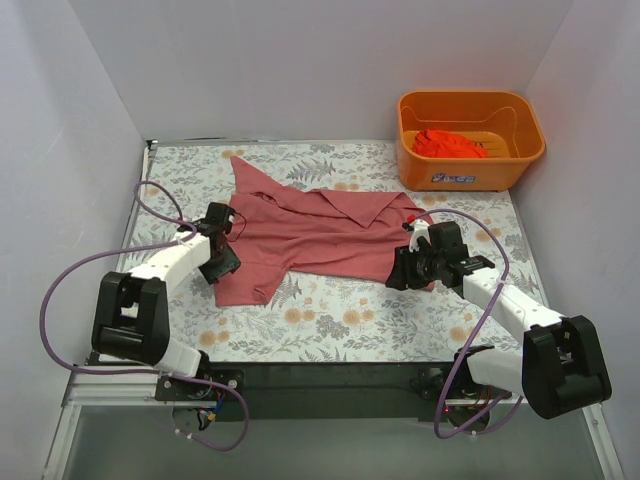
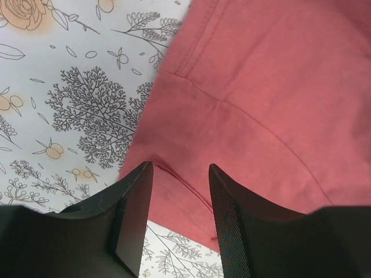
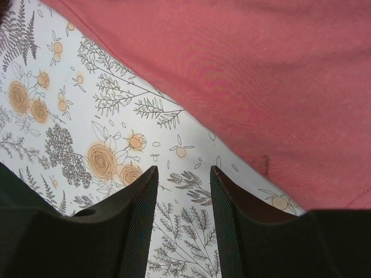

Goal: Fold and stack the t-shirts
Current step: Flatten the tshirt out

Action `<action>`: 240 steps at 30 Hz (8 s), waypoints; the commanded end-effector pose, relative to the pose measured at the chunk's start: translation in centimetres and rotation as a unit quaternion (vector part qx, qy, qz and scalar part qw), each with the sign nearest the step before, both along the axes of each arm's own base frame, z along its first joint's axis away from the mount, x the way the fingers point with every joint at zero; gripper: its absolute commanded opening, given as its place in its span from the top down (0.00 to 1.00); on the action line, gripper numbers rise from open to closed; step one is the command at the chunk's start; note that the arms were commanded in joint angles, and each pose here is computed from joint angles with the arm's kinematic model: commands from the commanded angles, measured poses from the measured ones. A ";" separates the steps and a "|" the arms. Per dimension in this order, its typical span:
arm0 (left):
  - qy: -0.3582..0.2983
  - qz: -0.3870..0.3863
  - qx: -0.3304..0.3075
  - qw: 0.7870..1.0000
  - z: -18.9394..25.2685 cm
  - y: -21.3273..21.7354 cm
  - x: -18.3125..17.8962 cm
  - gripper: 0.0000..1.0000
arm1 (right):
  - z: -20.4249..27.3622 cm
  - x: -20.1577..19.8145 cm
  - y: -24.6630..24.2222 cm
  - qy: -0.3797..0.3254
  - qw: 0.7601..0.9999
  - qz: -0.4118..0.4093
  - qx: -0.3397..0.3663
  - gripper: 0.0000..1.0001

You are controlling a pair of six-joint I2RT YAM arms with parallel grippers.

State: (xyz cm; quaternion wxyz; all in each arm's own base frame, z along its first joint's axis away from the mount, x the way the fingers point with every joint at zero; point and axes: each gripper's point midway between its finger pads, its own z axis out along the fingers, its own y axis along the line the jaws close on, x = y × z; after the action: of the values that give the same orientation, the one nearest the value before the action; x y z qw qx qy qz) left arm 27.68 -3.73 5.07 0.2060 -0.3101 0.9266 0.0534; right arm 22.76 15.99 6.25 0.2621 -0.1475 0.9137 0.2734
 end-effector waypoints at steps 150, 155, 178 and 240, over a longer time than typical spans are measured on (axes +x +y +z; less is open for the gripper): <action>-0.001 -0.246 -0.178 0.953 0.0 -13.0 1.2 0.39 | 3.2 0.9 3.4 -0.059 0.997 0.025 0.035 0.33; 0.002 -0.260 -0.197 0.945 0.7 -14.1 -0.7 0.42 | 3.4 1.0 3.4 -0.061 0.997 0.023 0.035 0.33; 0.000 -0.157 -0.143 0.977 2.0 -12.9 -7.0 0.42 | 3.4 1.3 2.0 -0.071 0.997 -0.004 0.005 0.32; 0.077 0.018 -0.004 0.997 -5.1 0.8 -5.7 1.00 | 1.0 3.5 -4.8 -0.073 0.977 -0.145 -0.136 0.15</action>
State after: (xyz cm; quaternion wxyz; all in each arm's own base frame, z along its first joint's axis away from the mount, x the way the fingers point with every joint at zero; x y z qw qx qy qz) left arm 23.15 -3.50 1.40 0.1495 -0.3197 0.9338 0.0597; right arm 25.65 13.72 7.87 0.3412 -0.1089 0.9219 0.1475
